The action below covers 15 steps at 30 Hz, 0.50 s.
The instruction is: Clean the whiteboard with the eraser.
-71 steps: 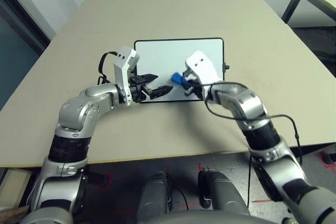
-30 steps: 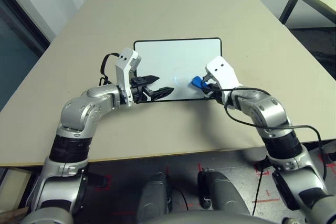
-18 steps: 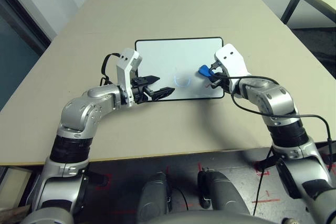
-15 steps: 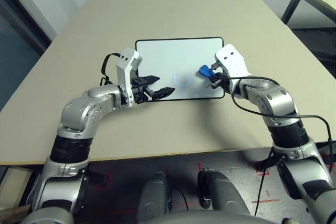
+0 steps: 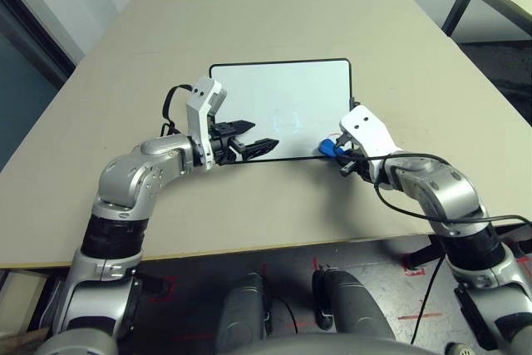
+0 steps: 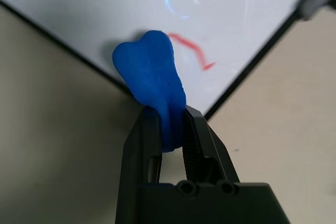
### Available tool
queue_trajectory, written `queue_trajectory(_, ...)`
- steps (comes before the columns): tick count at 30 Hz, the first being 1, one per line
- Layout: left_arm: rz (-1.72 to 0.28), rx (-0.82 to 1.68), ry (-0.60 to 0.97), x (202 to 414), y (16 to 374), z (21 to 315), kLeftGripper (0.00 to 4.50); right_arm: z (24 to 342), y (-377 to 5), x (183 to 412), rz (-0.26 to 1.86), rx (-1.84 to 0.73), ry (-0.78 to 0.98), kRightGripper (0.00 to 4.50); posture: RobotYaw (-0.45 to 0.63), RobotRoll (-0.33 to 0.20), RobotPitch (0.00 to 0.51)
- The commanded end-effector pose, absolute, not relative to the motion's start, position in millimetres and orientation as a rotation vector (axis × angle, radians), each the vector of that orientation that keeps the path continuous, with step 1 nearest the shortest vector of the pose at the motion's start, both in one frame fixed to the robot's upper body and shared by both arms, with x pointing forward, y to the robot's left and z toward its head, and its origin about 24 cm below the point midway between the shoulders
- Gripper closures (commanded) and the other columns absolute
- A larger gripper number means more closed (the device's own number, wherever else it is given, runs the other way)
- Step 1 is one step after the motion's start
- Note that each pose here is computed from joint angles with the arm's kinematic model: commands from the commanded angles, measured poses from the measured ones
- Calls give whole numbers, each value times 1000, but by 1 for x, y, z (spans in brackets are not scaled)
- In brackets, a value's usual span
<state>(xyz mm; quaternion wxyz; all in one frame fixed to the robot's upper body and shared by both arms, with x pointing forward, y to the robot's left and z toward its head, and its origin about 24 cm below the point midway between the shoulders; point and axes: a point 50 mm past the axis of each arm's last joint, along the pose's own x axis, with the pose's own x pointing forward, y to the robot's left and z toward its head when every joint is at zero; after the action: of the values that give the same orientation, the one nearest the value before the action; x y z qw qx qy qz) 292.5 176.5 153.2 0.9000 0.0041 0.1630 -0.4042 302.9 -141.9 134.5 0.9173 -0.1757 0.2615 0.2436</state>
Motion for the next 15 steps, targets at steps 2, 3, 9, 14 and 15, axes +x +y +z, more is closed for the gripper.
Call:
queue_trajectory(2,-843,15,349,293,175,151,0,134,-164,310,392,-373,556,3936,-63,0,134)
queue_trajectory(3,-844,15,349,293,175,151,0,133,-163,309,399,-374,561,3936,-63,0,134)
queue_trajectory(9,-847,12,345,294,174,150,0,121,-145,290,484,-363,606,3936,-65,0,132)
queue_trajectory(14,-847,13,346,295,174,150,0,113,-135,278,530,-359,639,3936,-65,0,131)
queue_trajectory(15,-847,13,345,295,174,150,0,112,-134,278,532,-359,641,3936,-65,0,131)
